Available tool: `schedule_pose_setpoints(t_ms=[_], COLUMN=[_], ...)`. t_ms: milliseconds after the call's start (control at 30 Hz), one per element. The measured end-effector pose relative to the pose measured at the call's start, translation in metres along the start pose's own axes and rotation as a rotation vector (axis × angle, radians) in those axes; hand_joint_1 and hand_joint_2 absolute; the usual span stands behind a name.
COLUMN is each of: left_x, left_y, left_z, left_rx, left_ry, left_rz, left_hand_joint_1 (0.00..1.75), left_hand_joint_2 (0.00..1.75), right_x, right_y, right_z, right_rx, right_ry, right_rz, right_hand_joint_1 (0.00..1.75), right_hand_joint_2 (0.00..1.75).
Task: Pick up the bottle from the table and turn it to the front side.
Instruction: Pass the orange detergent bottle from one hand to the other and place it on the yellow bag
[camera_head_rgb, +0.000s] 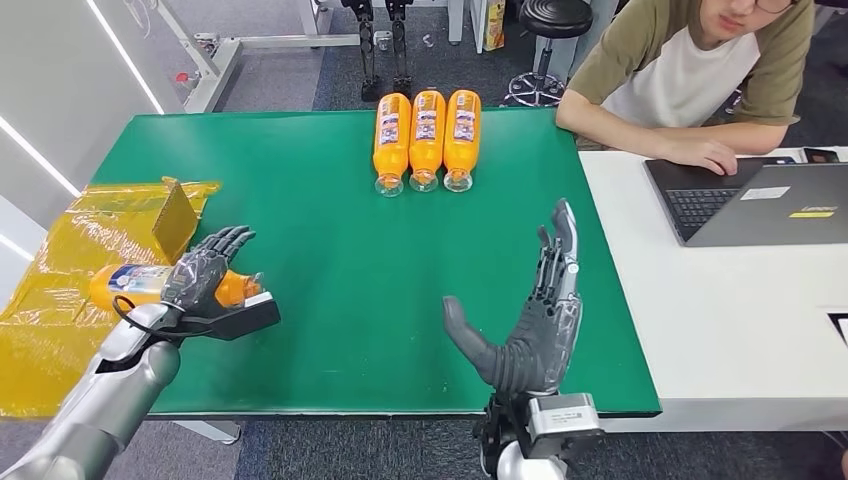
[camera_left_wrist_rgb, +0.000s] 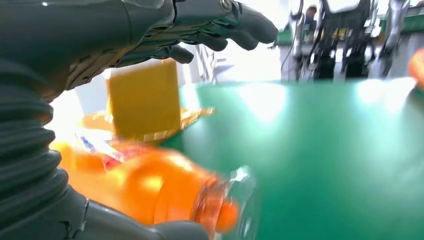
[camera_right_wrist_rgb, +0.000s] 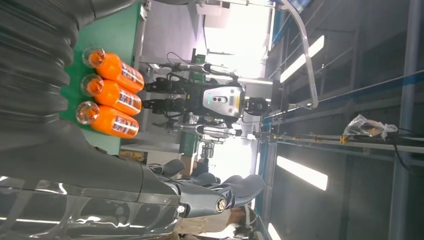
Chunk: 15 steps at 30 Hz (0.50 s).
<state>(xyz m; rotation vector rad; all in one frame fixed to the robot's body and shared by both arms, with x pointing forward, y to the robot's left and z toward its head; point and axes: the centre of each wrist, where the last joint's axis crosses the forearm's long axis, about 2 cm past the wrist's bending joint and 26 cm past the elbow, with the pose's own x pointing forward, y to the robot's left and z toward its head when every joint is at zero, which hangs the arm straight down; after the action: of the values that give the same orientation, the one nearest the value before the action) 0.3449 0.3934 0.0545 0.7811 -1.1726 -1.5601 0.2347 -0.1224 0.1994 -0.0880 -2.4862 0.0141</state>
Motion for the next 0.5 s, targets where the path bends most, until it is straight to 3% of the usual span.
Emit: schedule_pose_setpoints(t_ms=[300,500], left_x=[0.007,0.015], left_y=[0.019,0.053], left_z=[-0.006,-0.010], left_rx=[0.107,0.344], left_ry=[-0.040,-0.125], left_rz=[0.020,0.138], left_hand_joint_1=[0.00,0.00], left_hand_joint_2=[1.75,1.75], right_x=[0.000,0.002], right_y=[0.000,-0.001], right_z=[0.004,0.008], right_rx=[-0.004,-0.020], right_ry=[0.011,0.017], right_rz=[0.003,0.010], right_hand_joint_1=[0.00,0.00], right_hand_joint_2=[1.75,1.75])
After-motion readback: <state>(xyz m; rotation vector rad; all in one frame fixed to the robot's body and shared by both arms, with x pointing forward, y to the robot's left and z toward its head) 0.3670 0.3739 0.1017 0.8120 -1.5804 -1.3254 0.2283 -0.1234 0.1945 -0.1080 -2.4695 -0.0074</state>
